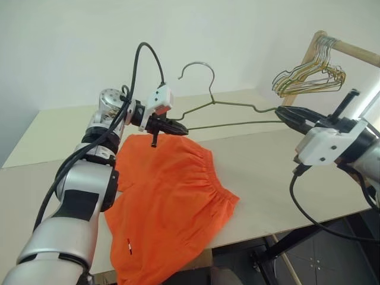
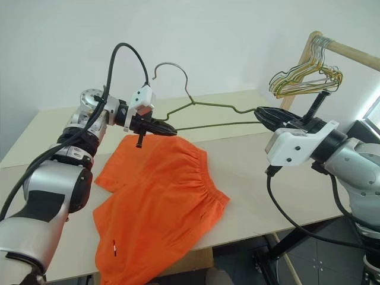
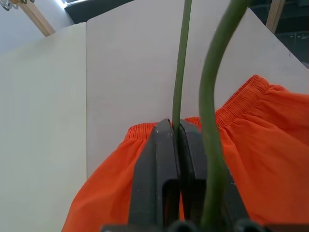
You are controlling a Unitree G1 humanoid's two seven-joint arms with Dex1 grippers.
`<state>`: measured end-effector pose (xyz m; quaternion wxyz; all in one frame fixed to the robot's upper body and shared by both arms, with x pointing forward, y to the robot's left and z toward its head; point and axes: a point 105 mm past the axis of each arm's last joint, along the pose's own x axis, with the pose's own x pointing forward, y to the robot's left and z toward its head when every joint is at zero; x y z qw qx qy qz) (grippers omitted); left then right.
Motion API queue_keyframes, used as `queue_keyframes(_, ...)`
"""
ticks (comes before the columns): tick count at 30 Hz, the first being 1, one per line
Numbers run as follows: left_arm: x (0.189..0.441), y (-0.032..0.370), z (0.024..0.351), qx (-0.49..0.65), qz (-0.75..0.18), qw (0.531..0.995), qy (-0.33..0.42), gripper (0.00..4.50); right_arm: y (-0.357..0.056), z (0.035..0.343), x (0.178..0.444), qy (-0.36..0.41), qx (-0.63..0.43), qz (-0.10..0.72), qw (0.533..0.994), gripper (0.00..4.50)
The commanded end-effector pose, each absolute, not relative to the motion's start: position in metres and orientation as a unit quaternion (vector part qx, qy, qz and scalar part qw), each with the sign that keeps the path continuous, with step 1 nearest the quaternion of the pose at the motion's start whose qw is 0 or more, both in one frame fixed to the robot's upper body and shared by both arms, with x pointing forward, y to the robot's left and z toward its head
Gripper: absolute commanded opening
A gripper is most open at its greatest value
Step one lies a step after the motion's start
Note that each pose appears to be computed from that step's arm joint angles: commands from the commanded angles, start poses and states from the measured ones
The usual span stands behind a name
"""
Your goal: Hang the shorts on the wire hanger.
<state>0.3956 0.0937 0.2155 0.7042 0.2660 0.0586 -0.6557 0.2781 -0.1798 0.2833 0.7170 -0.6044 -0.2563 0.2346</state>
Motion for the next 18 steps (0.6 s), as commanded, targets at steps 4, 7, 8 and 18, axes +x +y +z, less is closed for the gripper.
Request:
queue_keyframes(4,0.392,0.096,0.23,0.259,-0.659,0.706,0.027,0.0,-0.175,0.282,0.271,-0.252,-0.611,0.268,0.701,1.07)
queue_keyframes(7,0.394,0.101,0.222,0.26,-0.646,0.717,0.04,0.0,-0.174,0.274,0.267,-0.231,-0.613,0.301,0.693,2.12)
queue_keyframes(8,0.395,0.102,0.221,0.262,-0.642,0.72,0.041,0.0,-0.175,0.273,0.266,-0.226,-0.614,0.307,0.691,2.49)
queue_keyframes(18,0.384,0.112,0.199,0.34,-0.631,0.693,0.072,0.0,-0.169,0.285,0.261,-0.1,-0.413,0.401,0.811,4.49)
